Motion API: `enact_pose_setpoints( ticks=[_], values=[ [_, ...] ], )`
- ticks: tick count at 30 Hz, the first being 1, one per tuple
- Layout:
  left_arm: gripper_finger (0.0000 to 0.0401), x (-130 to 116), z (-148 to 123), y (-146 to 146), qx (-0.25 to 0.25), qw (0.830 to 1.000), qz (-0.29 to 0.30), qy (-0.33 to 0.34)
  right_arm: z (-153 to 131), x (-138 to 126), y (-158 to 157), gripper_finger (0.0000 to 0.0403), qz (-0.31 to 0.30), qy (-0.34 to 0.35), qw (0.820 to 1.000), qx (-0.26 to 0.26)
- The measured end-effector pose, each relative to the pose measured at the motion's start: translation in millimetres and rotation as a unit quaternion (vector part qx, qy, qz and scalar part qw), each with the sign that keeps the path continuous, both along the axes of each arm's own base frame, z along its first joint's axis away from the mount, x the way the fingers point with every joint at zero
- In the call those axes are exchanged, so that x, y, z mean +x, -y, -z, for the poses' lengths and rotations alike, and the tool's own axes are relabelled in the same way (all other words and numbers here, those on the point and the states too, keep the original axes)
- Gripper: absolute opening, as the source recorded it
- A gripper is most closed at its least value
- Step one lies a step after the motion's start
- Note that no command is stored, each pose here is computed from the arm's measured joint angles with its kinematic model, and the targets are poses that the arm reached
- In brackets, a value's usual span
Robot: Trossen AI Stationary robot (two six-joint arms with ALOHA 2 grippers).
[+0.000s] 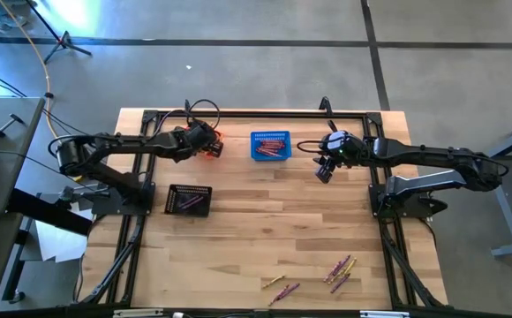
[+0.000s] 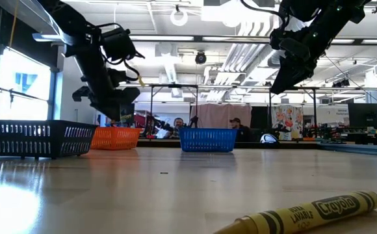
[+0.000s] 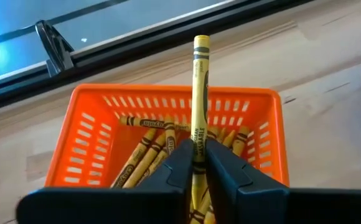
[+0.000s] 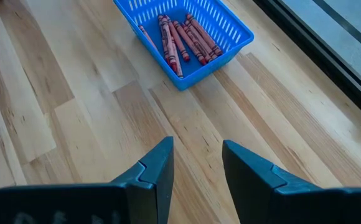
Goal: Sort crayons
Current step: Put the yellow crayon into the orange bin
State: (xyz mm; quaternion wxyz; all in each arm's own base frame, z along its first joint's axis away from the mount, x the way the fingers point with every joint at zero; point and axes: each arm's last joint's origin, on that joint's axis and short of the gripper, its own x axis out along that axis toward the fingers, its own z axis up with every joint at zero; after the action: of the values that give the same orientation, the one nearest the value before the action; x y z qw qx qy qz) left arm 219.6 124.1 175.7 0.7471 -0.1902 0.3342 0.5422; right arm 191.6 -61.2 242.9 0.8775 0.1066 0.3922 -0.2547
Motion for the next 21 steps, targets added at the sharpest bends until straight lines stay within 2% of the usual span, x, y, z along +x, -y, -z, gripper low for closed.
enact_pose_setpoints(
  ticks=[6, 12, 15, 21],
  values=[
    [0.006, -1, 1, 0, 0.0, 1.0, -0.005, -0.006, 0, 0, 0, 0.0124, 0.0, 0.0, 1.0, 0.0],
    [0.0063, 0, 0, 1, -0.001, 1.0, -0.006, 0.001, 0, 0, 0, 0.0124, 0.0, 0.0, 1.0, 0.0],
    [0.0061, 5, -2, 7, -0.011, 0.999, 0.015, 0.027, 0, 0, 0, 0.0124, 0.0, 0.0, 1.0, 0.0],
    [0.006, 31, -25, 39, 0.016, 0.989, 0.102, 0.103, 0, 0, 0, 0.0124, 0.0, 0.0, 1.0, 0.0]
  ],
)
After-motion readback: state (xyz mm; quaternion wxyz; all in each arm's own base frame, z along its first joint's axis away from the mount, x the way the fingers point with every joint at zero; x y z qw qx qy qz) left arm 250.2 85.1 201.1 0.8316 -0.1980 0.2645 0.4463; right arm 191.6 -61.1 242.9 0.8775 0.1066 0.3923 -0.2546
